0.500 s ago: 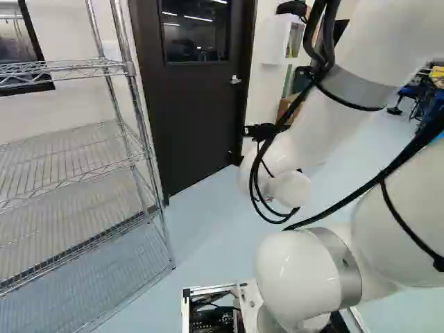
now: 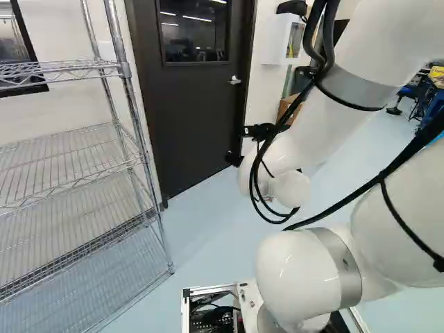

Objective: Open the door and move inside

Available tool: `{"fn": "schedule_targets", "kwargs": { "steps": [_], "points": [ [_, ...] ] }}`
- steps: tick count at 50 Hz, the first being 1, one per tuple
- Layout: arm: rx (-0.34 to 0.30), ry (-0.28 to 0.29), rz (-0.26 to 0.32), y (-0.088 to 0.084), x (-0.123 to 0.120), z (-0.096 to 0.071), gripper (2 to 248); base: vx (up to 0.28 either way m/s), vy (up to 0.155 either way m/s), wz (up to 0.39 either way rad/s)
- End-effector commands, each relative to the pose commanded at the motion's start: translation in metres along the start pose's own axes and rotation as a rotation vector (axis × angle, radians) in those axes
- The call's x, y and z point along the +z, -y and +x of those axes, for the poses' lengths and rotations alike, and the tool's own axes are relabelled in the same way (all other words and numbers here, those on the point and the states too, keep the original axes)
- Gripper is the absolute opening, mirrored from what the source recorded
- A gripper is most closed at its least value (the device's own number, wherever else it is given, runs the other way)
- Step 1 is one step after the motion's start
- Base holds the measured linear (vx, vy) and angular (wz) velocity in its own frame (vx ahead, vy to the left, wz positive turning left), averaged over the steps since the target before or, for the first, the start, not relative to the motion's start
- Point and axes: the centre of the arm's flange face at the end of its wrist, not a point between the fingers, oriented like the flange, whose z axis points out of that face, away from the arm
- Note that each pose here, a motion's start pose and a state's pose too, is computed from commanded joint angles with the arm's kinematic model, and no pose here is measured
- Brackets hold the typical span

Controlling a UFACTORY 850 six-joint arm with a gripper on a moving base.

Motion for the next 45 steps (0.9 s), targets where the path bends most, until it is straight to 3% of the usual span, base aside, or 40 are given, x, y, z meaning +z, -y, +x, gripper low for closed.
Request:
{"fn": "schedule_targets", "kwargs": {
  "steps": [22, 45],
  "points": [
    [0.000, 0.000, 0.000, 0.0000, 0.0000, 0.0000, 247, 0.097, -0.017, 0.005],
    [0.000, 0.000, 0.000, 0.0000, 0.0000, 0.0000, 247, 0.190, -0.062, 0.004]
  ]
}}
